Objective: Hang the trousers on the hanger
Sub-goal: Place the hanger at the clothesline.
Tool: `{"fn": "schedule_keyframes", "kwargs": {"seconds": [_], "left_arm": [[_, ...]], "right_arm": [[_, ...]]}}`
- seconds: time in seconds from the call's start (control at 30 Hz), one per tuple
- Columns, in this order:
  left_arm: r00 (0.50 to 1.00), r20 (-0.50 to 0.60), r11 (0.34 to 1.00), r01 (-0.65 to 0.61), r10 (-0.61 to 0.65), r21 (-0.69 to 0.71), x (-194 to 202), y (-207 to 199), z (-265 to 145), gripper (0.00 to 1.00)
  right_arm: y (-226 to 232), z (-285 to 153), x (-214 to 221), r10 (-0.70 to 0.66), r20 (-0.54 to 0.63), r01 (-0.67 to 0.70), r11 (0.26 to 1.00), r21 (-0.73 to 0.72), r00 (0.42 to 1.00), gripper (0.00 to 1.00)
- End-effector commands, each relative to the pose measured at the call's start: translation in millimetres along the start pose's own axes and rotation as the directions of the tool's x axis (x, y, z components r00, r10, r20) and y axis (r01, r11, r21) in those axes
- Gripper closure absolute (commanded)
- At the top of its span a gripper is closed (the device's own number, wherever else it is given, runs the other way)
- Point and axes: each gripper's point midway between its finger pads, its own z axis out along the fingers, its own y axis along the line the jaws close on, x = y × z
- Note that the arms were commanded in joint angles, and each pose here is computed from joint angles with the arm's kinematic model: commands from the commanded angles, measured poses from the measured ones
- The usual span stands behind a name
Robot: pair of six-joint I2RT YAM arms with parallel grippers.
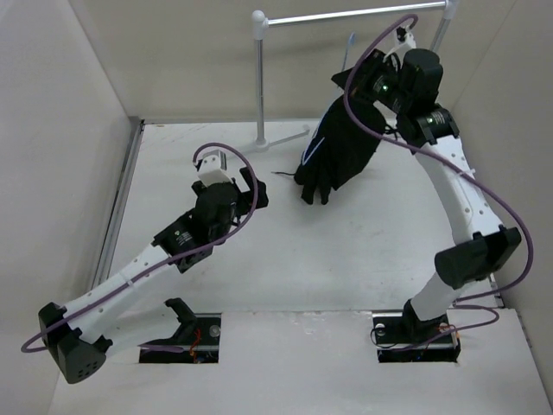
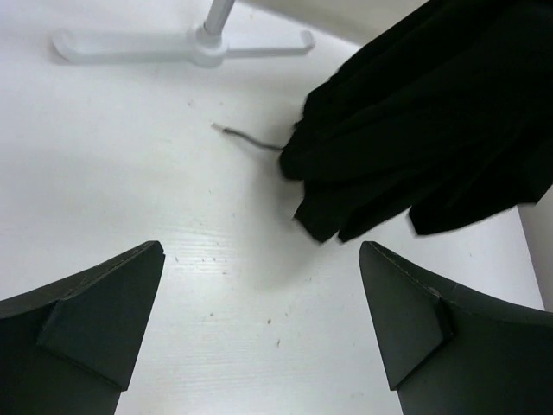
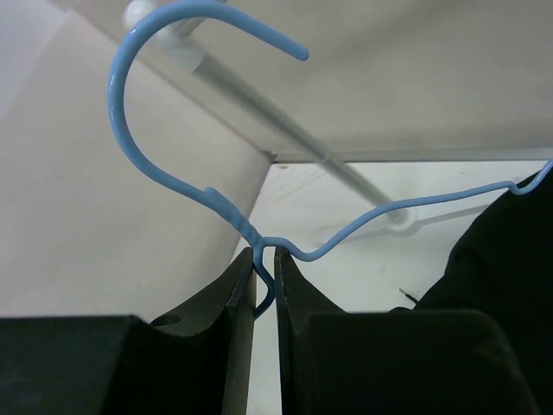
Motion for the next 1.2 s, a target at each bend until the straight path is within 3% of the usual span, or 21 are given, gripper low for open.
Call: {"fn": "schedule_keyframes", "kwargs": {"seconds": [0.0, 0.2, 0.57, 1.17], "left_arm": [[0.995, -0.037, 0.99, 0.099, -0.096, 0.104, -9, -21, -8, 0.0], [0.995, -0.079, 0.994, 0.074, -0.068, 0.078, 15, -11, -3, 0.0], [0.992, -0.113, 0.996, 0.07, -0.064, 0.052, 36, -5, 7, 0.0], [0.988, -0.141, 0.995, 0.072, -0.063, 0.066, 47, -14, 23, 0.0]], "right_arm": [[12, -2, -46, -0.072, 0.07, 0.075, 0.996, -0.04, 0.995, 1.0], [-7, 8, -96, -0.096, 0.144, 0.1, 0.995, -0.024, 0.985, 1.0], [-27, 26, -142, -0.069, 0.215, 0.084, 0.995, -0.061, 0.974, 1.0], [-91, 40, -156, -0.044, 0.235, 0.041, 0.999, 0.016, 0.971, 1.0]]}}
